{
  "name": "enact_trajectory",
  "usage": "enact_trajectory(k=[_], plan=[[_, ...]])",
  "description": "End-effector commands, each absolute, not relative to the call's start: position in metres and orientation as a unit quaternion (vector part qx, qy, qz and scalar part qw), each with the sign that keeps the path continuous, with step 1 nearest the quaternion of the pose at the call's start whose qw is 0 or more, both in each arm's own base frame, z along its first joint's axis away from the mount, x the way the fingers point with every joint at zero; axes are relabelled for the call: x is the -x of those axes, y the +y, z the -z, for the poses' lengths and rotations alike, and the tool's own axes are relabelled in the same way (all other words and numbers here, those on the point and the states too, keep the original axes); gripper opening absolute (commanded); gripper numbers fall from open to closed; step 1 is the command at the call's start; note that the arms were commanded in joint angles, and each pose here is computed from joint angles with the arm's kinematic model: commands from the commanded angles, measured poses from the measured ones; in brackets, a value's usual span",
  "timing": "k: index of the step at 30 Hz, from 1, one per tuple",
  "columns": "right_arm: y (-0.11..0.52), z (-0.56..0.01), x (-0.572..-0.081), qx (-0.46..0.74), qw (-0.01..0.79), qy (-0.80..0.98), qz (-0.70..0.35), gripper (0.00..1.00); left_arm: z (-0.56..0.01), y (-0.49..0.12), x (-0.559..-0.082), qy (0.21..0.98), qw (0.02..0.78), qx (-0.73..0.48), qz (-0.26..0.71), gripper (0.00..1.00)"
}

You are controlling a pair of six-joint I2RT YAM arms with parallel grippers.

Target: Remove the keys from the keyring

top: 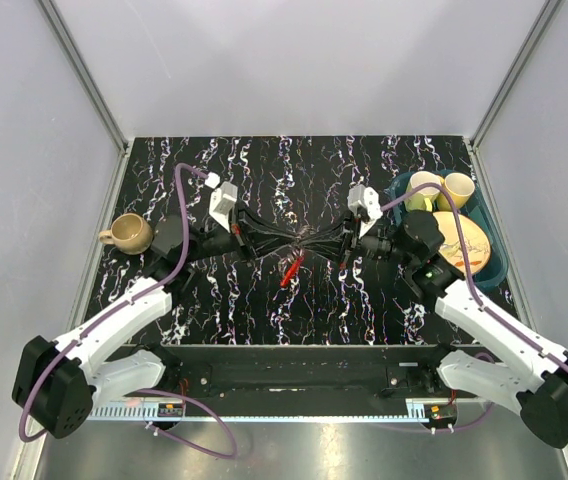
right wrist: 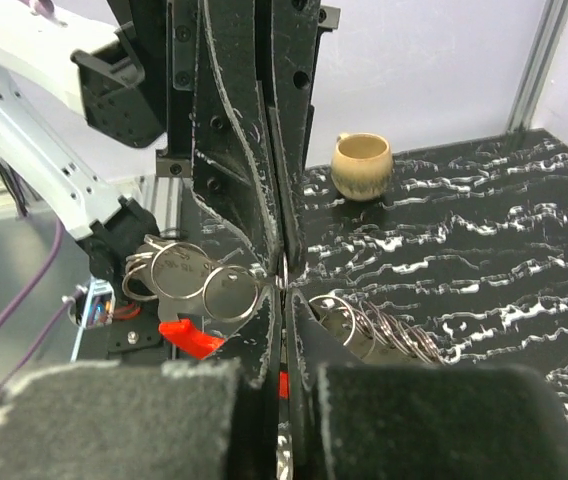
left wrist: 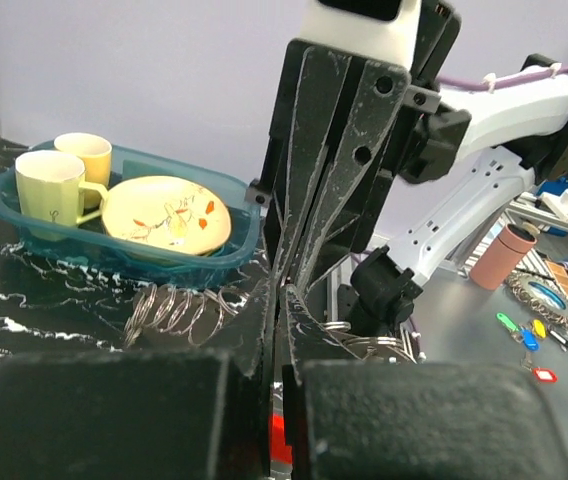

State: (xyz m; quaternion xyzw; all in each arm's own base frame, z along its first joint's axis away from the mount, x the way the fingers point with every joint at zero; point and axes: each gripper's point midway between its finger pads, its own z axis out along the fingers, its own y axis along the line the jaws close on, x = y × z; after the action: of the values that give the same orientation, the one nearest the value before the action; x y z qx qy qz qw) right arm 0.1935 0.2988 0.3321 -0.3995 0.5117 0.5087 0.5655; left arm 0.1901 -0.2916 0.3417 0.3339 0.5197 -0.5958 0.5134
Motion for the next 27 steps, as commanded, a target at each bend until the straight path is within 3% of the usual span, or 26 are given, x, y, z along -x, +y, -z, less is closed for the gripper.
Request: enact_trajectory(k=[1, 2, 3, 5, 6, 8, 14, 27], plan=[[0.290, -0.352, -0.193, 0.455, 0.574, 0.516, -0.444, 0.00, -0.335, -0.287, -0.203, 0.541, 0.536, -0.332, 0.557, 0.07], [0.287, -0.332, -0.191, 0.461, 0.534, 0.559, -0.437, 0.00, -0.336, -0.285, -0.206, 0.548, 0.543, -0.326, 0.546, 0.15], [0.287, -0.343, -0.195, 0.476, 0.535, 0.557, -0.422, 0.00, -0.338, -0.283, -0.209, 0.551, 0.553, -0.327, 0.533, 0.29], [0.283, -0.313, -0.190, 0.492, 0.455, 0.615, -0.416, 0.00, -0.332, -0.278, -0.213, 0.570, 0.555, -0.331, 0.507, 0.35], [0.281, -0.328, -0.189, 0.509, 0.458, 0.606, -0.405, 0.00, -0.338, -0.277, -0.213, 0.568, 0.560, -0.336, 0.501, 0.42], [0.276, -0.310, -0.180, 0.518, 0.395, 0.641, -0.406, 0.00, -0.333, -0.276, -0.212, 0.580, 0.551, -0.352, 0.486, 0.44], [0.270, -0.323, -0.167, 0.547, 0.323, 0.656, -0.408, 0.00, -0.344, -0.280, -0.200, 0.575, 0.519, -0.395, 0.493, 0.47], [0.277, -0.340, -0.155, 0.556, 0.280, 0.639, -0.451, 0.00, -0.349, -0.294, -0.171, 0.542, 0.436, -0.438, 0.570, 0.44]])
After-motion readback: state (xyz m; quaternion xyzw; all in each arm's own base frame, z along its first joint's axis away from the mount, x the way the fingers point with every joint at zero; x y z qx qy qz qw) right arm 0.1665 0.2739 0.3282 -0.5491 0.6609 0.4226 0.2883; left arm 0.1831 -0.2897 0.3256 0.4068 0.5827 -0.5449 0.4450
